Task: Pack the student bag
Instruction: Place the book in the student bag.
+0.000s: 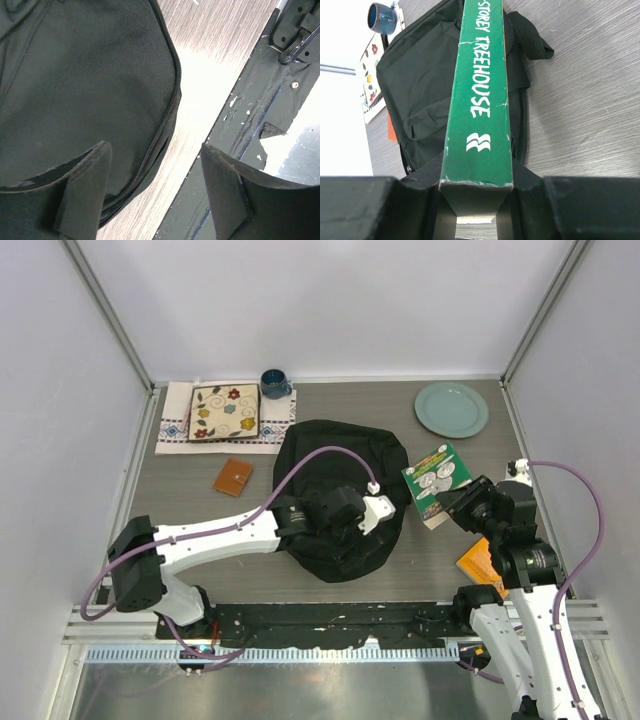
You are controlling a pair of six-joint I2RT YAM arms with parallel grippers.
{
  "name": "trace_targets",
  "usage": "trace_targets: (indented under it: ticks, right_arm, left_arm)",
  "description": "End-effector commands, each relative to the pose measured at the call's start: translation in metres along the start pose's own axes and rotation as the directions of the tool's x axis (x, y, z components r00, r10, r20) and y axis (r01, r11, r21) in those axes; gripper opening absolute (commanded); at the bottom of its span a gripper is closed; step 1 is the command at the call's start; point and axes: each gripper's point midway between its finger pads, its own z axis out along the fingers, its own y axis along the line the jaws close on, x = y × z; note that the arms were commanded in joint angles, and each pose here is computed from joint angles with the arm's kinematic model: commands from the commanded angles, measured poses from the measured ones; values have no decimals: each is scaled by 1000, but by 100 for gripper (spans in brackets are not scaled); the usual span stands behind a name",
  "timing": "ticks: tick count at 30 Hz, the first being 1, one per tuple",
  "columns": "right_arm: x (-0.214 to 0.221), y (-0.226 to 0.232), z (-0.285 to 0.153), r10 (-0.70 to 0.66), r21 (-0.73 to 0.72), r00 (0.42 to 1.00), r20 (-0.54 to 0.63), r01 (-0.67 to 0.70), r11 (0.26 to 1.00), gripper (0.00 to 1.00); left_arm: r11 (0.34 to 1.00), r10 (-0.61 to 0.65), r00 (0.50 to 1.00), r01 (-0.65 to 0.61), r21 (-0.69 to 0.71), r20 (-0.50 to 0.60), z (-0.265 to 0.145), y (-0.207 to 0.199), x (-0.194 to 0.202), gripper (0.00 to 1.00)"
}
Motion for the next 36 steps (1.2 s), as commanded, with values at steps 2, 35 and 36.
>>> trace_targets:
  ticks: [2,35,36]
  right_arm:
    - [-27,27,-12,-20,-84,995,95,28,996,1]
    - [-14,16,-17,-19,-60,998,61,23,998,1]
    - [-11,10,-21,-14,-32,999,50,16,999,1]
  left_arm:
    - [998,26,1000,-27,53,10,5,-13,-13,69]
    - [984,-8,995,25,-177,98,14,25,-50,0]
    - [976,-16,993,41,-213,117,8,34,-58,0]
